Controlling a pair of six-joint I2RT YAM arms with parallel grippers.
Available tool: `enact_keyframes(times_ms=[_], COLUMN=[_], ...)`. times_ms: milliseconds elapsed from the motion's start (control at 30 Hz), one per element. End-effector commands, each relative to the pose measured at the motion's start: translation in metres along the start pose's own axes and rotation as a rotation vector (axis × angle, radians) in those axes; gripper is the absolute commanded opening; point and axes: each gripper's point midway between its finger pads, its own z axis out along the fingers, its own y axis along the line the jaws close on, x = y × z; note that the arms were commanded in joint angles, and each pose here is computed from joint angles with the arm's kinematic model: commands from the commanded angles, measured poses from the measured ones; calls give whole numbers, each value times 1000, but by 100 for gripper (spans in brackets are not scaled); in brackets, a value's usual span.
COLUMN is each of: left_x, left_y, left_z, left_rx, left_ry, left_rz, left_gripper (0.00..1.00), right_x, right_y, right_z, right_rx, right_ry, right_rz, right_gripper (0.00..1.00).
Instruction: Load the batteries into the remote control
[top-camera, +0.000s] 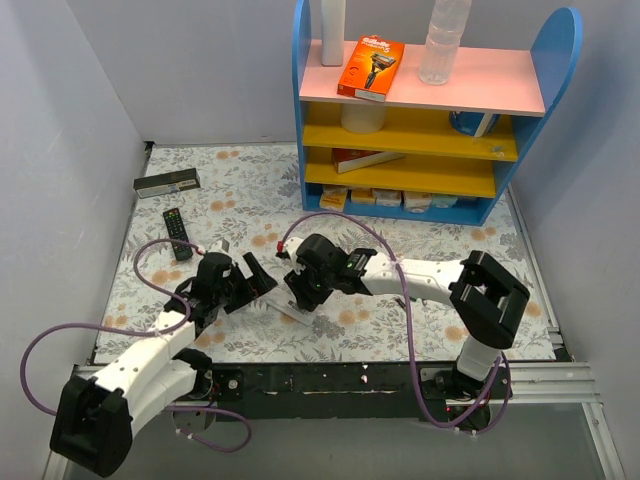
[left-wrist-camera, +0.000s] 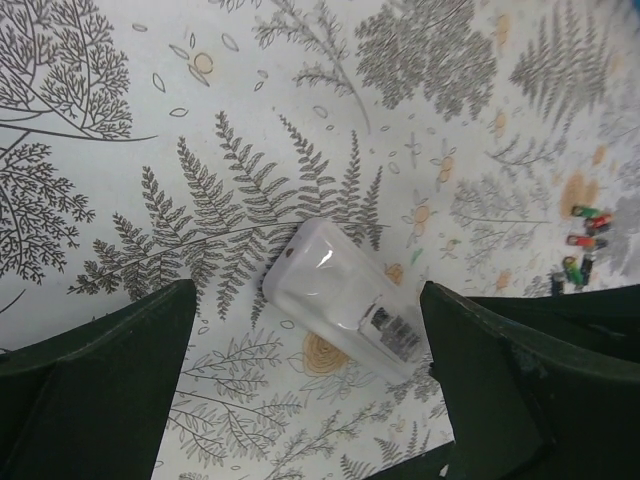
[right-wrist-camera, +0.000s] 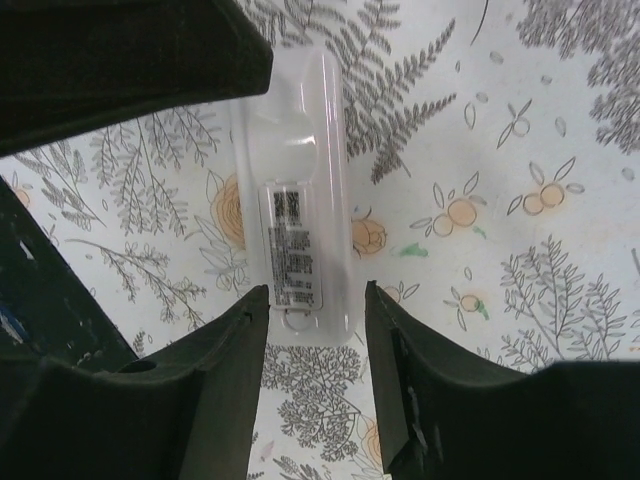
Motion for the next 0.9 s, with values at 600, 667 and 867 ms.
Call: enact_keyframes(times_ms=[600,667,867], left_x=[-52,-52,-50], left_y=[11,12,12], left_z=[-50,-49,-47], left_rx=[5,-2,-6], left_ry=[-395,-388,-372], left_rz=[-188,-187,-180], left_gripper=[97,97,98], right_x=[-26,-25,-18], right_y=[10,10,9], right_z=[30,31,37], right_rx=[77,84,95], right_ry=[40,47,78], right_rz=[-87,-96,-108], right_gripper=[51,51,46])
